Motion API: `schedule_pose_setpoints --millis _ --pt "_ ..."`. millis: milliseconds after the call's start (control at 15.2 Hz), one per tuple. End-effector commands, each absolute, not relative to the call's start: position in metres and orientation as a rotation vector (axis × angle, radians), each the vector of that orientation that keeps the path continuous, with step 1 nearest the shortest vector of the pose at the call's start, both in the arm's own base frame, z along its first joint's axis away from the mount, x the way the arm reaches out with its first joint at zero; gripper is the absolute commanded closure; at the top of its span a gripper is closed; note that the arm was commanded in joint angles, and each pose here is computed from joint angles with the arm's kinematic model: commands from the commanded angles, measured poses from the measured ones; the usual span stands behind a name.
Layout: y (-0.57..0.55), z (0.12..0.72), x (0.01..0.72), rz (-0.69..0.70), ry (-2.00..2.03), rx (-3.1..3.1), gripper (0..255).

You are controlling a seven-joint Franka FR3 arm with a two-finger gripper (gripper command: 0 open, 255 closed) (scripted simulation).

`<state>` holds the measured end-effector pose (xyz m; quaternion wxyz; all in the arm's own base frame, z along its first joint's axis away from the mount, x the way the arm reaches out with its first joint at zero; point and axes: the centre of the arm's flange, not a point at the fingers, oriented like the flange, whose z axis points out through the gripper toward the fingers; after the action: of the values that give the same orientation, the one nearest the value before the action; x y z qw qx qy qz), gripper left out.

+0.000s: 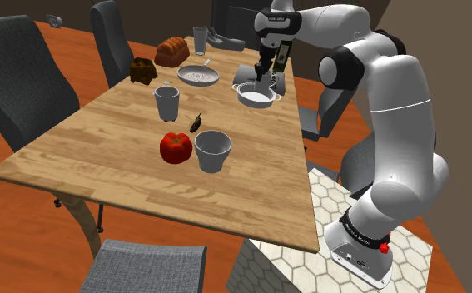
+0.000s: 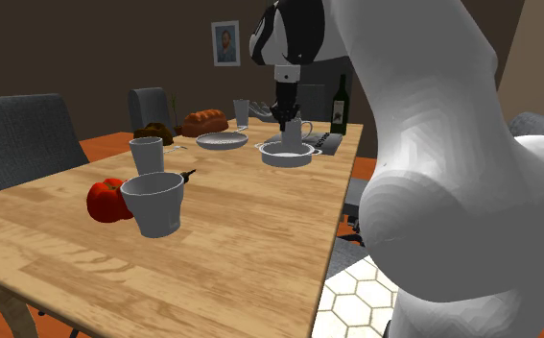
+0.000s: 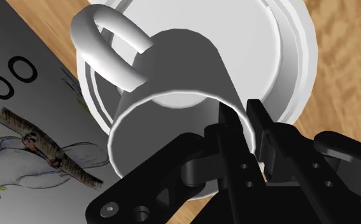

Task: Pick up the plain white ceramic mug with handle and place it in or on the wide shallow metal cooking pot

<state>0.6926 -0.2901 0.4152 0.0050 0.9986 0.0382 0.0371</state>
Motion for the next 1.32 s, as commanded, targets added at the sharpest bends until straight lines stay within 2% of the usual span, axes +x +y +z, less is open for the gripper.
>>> schedule_pose_setpoints --millis 0,66,132,462,726,1254 --pt "-0.293 0.411 0.691 0.104 0.112 3.128 255" --pt "-0.293 0.411 0.691 0.104 0.112 3.128 255" --pt "-0.294 0.412 0.691 0.104 0.112 3.128 0" --pt "-0.293 0.411 0.691 0.104 0.112 3.128 0" --pt "-0.293 0.461 0.688 0.104 0.112 3.128 0" --pt "-0.293 0.461 0.688 0.104 0.112 3.128 0"
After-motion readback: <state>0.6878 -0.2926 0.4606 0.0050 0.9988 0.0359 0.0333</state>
